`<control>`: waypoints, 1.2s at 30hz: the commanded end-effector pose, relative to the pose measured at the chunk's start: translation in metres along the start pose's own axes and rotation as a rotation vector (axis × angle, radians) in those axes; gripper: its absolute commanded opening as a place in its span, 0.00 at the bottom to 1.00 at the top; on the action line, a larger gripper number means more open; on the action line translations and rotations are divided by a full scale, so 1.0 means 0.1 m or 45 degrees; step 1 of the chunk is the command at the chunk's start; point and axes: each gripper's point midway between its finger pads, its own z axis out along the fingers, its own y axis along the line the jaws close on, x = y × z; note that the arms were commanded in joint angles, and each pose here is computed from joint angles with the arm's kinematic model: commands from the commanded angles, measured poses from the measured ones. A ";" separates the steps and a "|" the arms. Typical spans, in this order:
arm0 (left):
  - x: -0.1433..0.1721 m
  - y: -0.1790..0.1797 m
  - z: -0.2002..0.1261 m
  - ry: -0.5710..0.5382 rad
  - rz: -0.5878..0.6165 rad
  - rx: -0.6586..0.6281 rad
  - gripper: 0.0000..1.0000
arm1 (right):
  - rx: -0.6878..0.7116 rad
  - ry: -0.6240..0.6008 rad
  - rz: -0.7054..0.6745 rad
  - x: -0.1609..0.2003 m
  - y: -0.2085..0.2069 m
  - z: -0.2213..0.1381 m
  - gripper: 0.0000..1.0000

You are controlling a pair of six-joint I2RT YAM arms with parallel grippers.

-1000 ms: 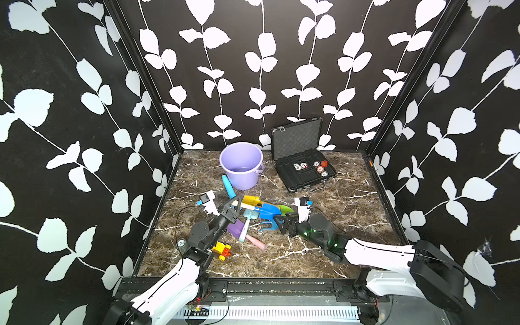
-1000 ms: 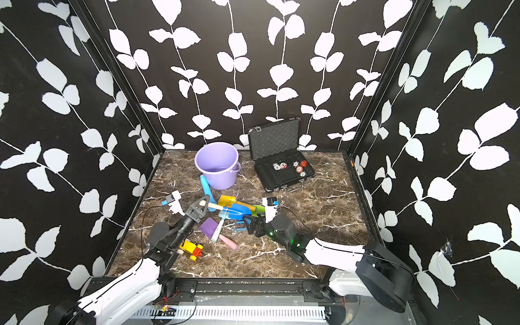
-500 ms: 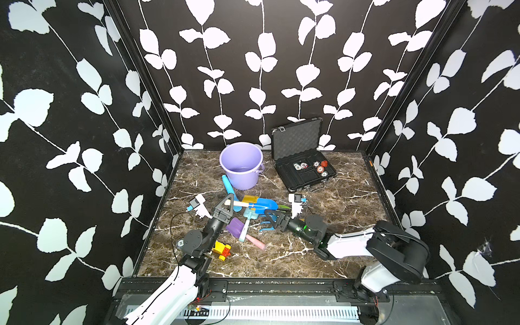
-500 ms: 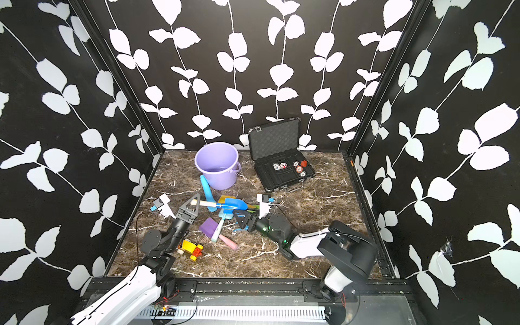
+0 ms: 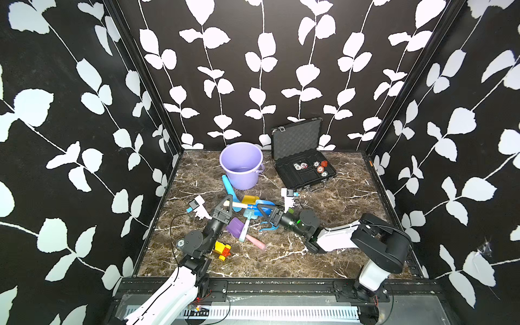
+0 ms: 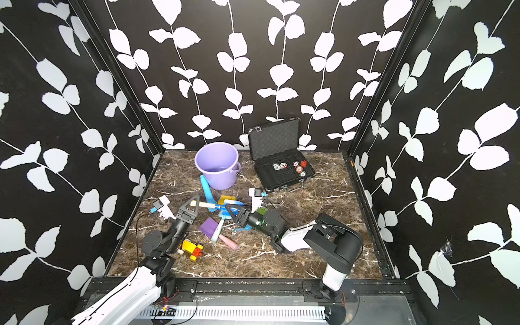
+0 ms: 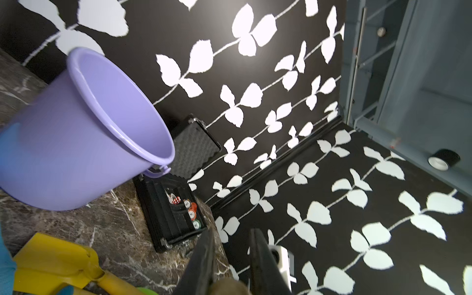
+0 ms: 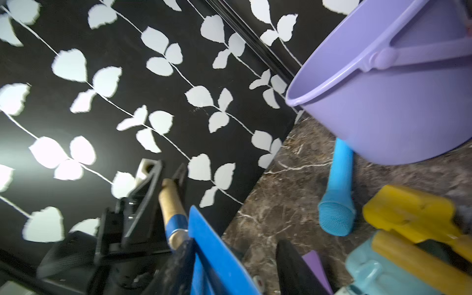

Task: Organize the gardening tools
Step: Pick up the gardening tool from the center of the board, then place the gardening tool in the container.

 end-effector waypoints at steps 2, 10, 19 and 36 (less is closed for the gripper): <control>0.03 -0.03 -0.01 0.017 0.022 0.020 0.00 | -0.098 -0.077 -0.043 -0.21 0.26 0.06 0.28; 0.08 0.03 0.00 0.057 0.086 -0.020 0.82 | -0.053 -0.114 -0.125 -0.40 0.36 -0.01 0.00; 0.10 0.28 -0.12 0.067 0.149 -0.185 0.99 | 0.374 0.017 -0.456 -0.82 0.41 -0.17 0.00; 0.00 0.50 -0.39 0.040 0.285 -0.370 0.99 | 0.709 0.139 -1.006 -1.83 0.83 0.44 0.00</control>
